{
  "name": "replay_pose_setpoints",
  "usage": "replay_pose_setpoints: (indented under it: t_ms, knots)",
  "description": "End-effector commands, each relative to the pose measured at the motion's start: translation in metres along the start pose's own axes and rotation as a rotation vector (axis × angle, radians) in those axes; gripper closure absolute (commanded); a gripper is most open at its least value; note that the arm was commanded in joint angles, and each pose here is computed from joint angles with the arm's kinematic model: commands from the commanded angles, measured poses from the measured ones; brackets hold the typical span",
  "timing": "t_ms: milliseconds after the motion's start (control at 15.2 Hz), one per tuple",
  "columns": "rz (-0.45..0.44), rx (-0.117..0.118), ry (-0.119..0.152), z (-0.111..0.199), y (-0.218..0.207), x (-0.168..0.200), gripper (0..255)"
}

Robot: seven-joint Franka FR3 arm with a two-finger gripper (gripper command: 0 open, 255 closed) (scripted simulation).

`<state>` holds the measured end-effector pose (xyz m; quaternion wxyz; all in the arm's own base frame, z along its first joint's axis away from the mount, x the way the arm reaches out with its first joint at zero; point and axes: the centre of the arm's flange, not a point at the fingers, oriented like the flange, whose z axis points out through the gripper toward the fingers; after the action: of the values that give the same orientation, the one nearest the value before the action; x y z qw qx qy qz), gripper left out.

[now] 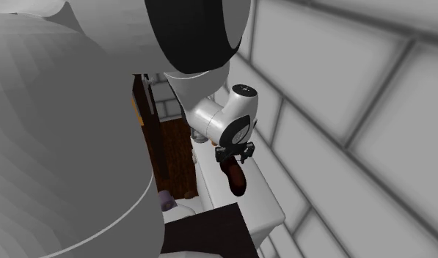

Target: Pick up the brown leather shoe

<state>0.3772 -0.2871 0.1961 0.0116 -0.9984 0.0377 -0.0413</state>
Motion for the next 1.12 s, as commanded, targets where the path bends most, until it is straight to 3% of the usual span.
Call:
replay_pose_setpoints:
  t_ms: [0,462,1056]
  knots:
    - [0.000,0.000,0.000,0.001,0.000,0.000,255]
    - [0.000,0.000,0.000,0.000,0.000,0.000,255]
    - [0.000,0.000,0.000,-0.047,-0.001,0.004,255]
